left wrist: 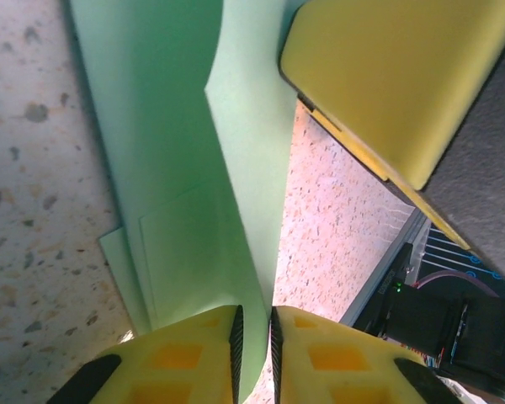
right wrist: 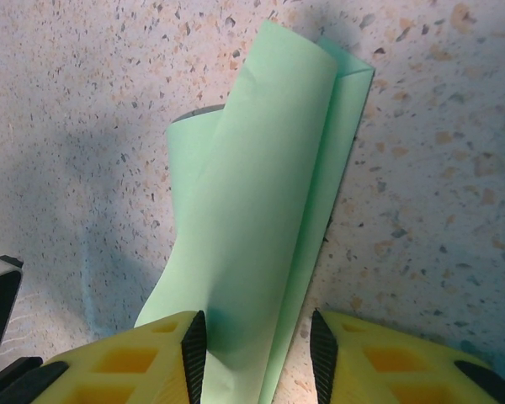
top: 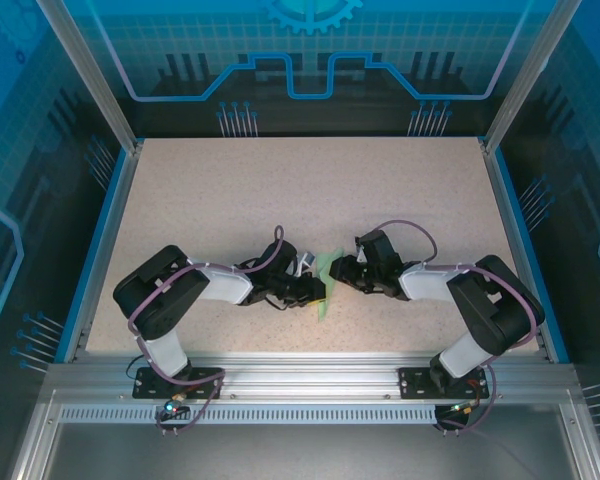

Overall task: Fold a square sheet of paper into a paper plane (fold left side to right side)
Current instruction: Fold the wing for the fifth time at the center of the table.

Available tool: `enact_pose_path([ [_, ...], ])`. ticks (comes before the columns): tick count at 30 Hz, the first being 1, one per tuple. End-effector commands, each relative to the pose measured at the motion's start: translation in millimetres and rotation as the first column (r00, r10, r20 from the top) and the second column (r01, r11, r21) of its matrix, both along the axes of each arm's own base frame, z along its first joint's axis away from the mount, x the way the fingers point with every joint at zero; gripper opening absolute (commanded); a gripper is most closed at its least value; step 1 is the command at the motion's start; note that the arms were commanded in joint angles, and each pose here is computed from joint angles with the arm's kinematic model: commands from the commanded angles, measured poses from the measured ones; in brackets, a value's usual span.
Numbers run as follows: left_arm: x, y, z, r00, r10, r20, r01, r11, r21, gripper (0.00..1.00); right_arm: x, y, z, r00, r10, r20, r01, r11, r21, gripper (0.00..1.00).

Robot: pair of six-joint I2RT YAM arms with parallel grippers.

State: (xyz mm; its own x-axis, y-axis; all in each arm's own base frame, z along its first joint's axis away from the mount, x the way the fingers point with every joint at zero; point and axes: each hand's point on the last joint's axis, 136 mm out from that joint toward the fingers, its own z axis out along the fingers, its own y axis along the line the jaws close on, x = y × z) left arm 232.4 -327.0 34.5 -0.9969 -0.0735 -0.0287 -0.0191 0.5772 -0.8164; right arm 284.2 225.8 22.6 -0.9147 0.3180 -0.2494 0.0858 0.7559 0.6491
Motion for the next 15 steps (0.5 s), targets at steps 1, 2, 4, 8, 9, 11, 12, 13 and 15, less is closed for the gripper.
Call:
enact_pose_path([
  [1, 2.2, 4.2, 14.1, 1.0, -0.015, 0.026, 0.015, 1.0, -0.013, 0.22, -11.0, -1.2, -19.0, 0.998, 0.016, -0.06, -0.019, 0.999, -0.049, 0.4],
  [2, 3.6, 6.6, 16.3, 1.0, -0.009, 0.029, 0.009, 1.0, -0.013, 0.24, -10.9, -0.9, -18.6, 0.998, 0.018, -0.059, -0.021, 0.999, -0.05, 0.4],
  [4, 6.6, 12.1, 21.4, 0.999, 0.002, 0.037, -0.001, 1.0, -0.016, 0.27, -11.0, -1.2, -18.8, 0.998, 0.018, -0.061, -0.021, 0.998, -0.051, 0.4],
  [8, 17.0, 24.2, 29.9, 0.999, 0.029, 0.046, -0.028, 0.999, -0.018, 0.36, -10.8, -1.2, -18.5, 0.998, 0.02, -0.059, -0.023, 0.998, -0.053, 0.4],
  [9, 20.1, 26.3, 31.0, 0.998, 0.035, 0.044, -0.035, 0.999, -0.017, 0.37, -11.6, -1.3, -19.3, 0.998, 0.02, -0.063, -0.023, 0.998, -0.054, 0.4],
  [11, 26.0, 26.9, 33.1, 0.998, 0.042, 0.042, -0.042, 0.999, -0.021, 0.39, -10.8, -0.8, -18.4, 0.998, 0.02, -0.06, -0.023, 0.998, -0.051, 0.4],
  [12, 28.5, 25.3, 33.6, 0.998, 0.04, 0.039, -0.039, 0.999, -0.024, 0.39, -11.8, -1.2, -18.8, 0.998, 0.021, -0.061, -0.024, 0.998, -0.052, 0.4],
  [13, 30.5, 24.3, 33.1, 0.999, 0.038, 0.036, -0.038, 0.999, -0.022, 0.4, -11.5, -1.2, -18.5, 0.998, 0.021, -0.059, -0.024, 0.998, -0.052, 0.4],
  [15, 35.6, 19.9, 32.9, 0.999, 0.031, 0.035, -0.03, 0.999, -0.023, 0.41, -11.9, -1.6, -19.2, 0.998, 0.02, -0.062, -0.023, 0.998, -0.053, 0.4],
])
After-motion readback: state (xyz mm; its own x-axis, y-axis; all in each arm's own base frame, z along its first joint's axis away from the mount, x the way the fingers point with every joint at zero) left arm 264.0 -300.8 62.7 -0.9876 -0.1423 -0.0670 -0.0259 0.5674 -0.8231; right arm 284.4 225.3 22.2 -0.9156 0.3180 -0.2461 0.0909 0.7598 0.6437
